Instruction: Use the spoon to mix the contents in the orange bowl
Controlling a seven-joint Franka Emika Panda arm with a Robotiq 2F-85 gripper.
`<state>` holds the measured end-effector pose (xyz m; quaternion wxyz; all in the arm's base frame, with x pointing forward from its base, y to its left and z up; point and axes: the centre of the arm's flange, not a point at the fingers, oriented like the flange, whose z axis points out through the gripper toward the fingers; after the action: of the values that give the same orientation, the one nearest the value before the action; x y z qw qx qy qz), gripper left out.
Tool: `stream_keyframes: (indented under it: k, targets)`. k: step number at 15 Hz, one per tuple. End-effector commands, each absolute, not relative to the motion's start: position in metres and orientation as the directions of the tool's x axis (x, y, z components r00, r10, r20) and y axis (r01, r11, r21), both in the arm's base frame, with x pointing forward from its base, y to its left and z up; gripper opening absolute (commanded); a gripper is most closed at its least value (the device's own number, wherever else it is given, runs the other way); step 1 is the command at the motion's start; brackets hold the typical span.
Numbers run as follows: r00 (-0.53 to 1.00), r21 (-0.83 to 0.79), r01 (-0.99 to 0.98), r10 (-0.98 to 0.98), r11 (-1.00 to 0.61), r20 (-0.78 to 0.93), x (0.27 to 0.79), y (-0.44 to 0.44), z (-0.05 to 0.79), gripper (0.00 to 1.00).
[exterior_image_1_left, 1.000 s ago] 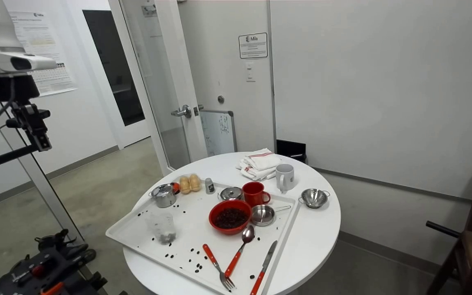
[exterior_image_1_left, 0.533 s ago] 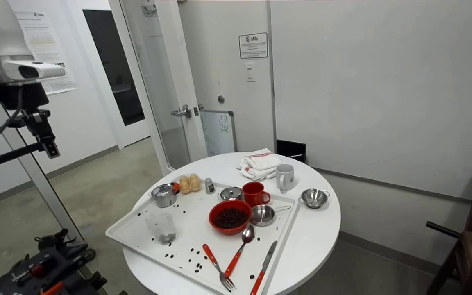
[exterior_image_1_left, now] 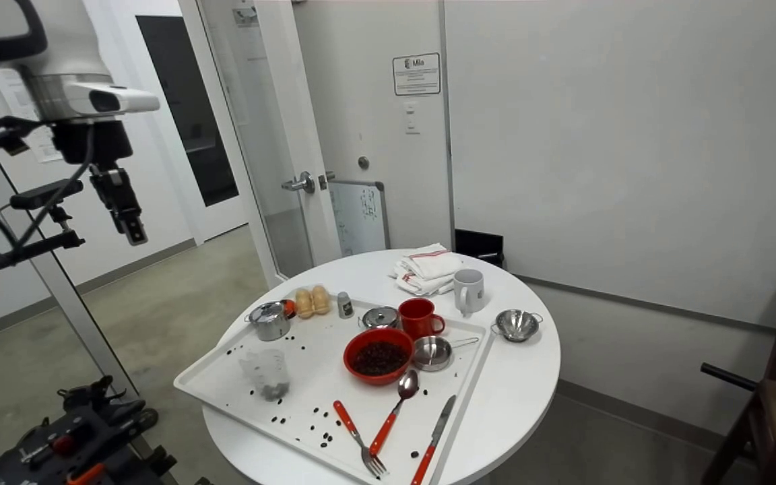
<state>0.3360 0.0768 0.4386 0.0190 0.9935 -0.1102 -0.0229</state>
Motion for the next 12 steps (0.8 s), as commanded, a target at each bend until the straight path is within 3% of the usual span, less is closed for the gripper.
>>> stream_keyframes:
  k: [1,12]
  targets:
    - [0.966,0.034,-0.240,-0.242,-0.970,-0.094,0.399,0.041,0.447,1.00]
    - [0.909,0.140,-0.269,-0.299,-0.953,-0.290,0.416,-0.034,0.342,1.00]
